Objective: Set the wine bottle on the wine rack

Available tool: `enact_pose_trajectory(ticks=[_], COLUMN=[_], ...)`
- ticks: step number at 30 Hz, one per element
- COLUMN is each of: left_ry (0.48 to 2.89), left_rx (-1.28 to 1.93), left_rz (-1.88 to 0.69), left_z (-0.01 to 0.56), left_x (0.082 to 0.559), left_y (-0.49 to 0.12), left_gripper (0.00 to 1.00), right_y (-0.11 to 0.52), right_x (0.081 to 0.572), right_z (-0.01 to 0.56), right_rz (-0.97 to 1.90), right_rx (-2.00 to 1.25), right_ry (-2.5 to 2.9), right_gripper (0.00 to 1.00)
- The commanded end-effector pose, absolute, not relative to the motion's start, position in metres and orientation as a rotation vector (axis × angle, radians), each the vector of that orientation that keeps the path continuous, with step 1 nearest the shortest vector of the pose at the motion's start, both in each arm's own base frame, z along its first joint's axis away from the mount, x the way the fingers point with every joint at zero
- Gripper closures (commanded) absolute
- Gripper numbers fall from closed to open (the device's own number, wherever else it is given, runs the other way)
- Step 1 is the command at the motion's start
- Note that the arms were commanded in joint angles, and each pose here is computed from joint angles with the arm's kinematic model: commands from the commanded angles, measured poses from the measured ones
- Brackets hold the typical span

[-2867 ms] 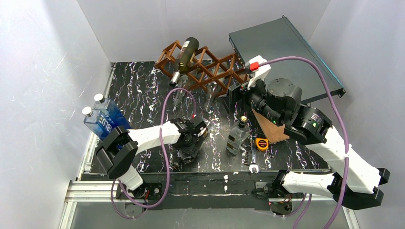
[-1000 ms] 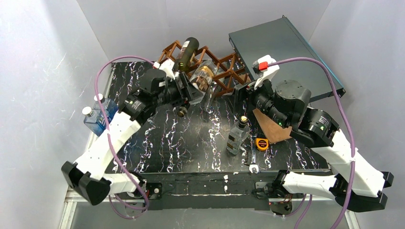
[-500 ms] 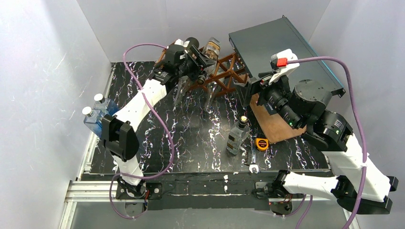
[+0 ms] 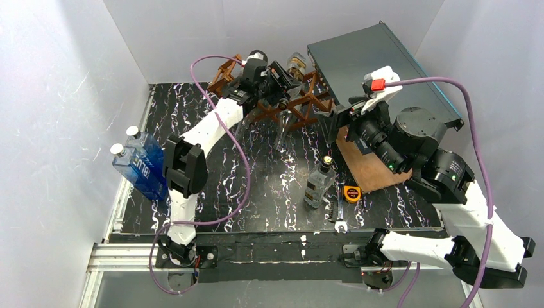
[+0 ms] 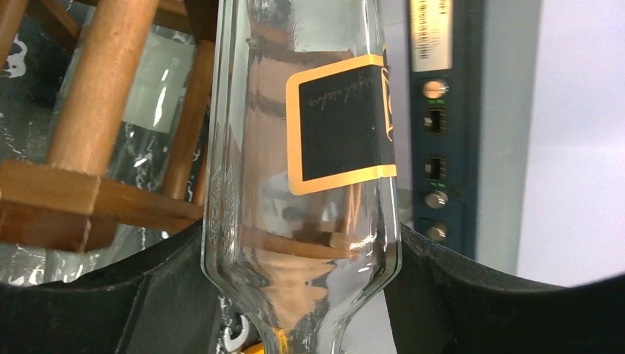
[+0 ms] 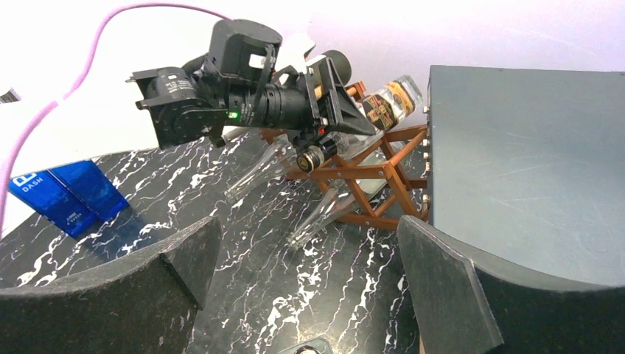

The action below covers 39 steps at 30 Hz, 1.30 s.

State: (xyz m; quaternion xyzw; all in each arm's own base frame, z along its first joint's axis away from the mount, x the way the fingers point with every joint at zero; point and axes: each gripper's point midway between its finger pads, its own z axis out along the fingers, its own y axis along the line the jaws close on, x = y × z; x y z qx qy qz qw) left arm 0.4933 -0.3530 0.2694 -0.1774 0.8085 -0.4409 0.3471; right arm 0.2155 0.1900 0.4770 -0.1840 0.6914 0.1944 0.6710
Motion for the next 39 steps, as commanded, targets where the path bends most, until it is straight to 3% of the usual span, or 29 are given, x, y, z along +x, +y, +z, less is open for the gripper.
enact_pose_trajectory(ticks=[1, 12, 21, 31, 37, 39], left_ry=[1.803, 1.946, 2.011, 2.094, 2.118, 2.122], left_rx=[-0.310, -0.269, -0.242, -0.271, -0.274, -0.272], left_rz=[-1.237, -1.113, -1.129, -1.131, -1.137, -1.133], left_z=[0.378, 0.336, 0.319, 0.297, 0.291, 0.291], left_x=[0.494, 0.491, 0.484, 0.478, 0.476, 0.474], left_y=[-0.359, -0.363, -0.368, -0.369, -0.370, -0.369], left_gripper=[1.00, 1.00, 0.54, 0.33, 0.07, 0.05], right_y=[0.179, 0.180, 0.179, 0.179, 0.178, 0.177], right_x=[0.214, 0.213, 0.211, 0.207, 0.206, 0.205], right_z=[0.503, 0.500, 0.499, 0.499, 0.500, 0.500], right_rz=[0.443, 0.455, 0.469, 0.491, 0.502, 0.503], right_rx=[-0.358, -0.361, -0.357, -0.355, -0.352, -0.350], right_ry=[1.481, 1.481, 1.481, 1.476, 1.473, 1.473], right_gripper=[0.02, 0.02, 0.02, 0.01, 0.02, 0.02])
